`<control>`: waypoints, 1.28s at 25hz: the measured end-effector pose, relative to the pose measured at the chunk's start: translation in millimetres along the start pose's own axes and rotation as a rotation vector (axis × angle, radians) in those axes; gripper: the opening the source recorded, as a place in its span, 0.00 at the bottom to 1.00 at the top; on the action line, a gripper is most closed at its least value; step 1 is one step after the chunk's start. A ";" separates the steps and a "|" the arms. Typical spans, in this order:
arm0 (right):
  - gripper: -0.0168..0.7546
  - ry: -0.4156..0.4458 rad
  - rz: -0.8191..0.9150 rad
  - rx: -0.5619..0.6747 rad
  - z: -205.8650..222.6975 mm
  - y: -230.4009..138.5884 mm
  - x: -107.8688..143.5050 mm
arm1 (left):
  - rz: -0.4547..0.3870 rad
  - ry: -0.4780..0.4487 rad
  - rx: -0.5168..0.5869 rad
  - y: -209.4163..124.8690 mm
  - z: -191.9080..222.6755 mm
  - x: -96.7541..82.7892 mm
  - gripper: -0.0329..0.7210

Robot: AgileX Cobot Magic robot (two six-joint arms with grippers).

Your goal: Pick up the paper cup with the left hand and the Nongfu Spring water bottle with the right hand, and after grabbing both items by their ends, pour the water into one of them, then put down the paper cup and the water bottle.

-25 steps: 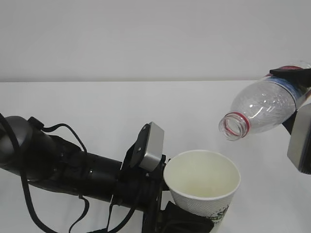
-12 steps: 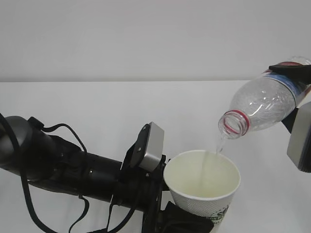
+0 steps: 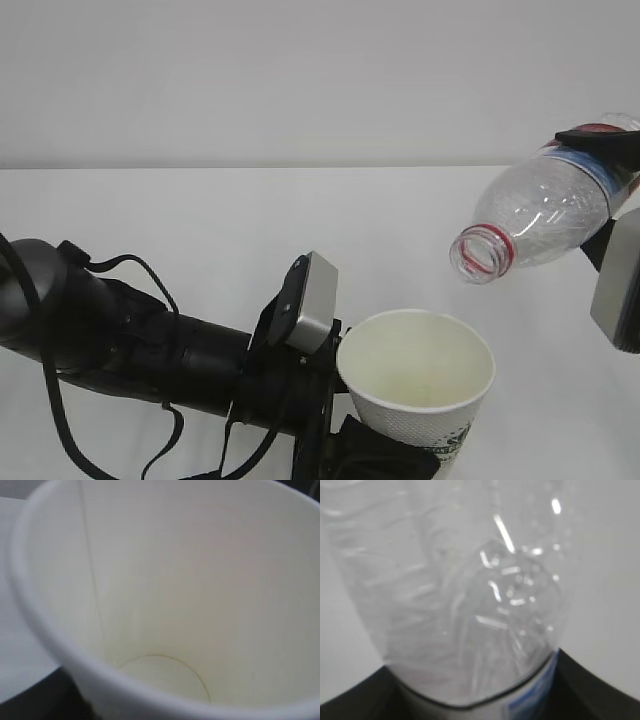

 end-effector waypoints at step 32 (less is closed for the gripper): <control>0.62 -0.031 -0.016 -0.003 -0.1 0.6 -5.3 | -0.002 0.000 0.000 0.0 0.0 0.0 0.73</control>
Point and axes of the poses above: a point on each arm's last joint axis where the gripper is mounted, z pointing out along that axis toward the gripper, x along the wrist's bending axis when the last joint is at zero, y = z × x, the point moved 8 cm from there along z, pointing out along that axis toward the gripper, and after that the axes turned 4 degrees about z, right-handed, at the moved point
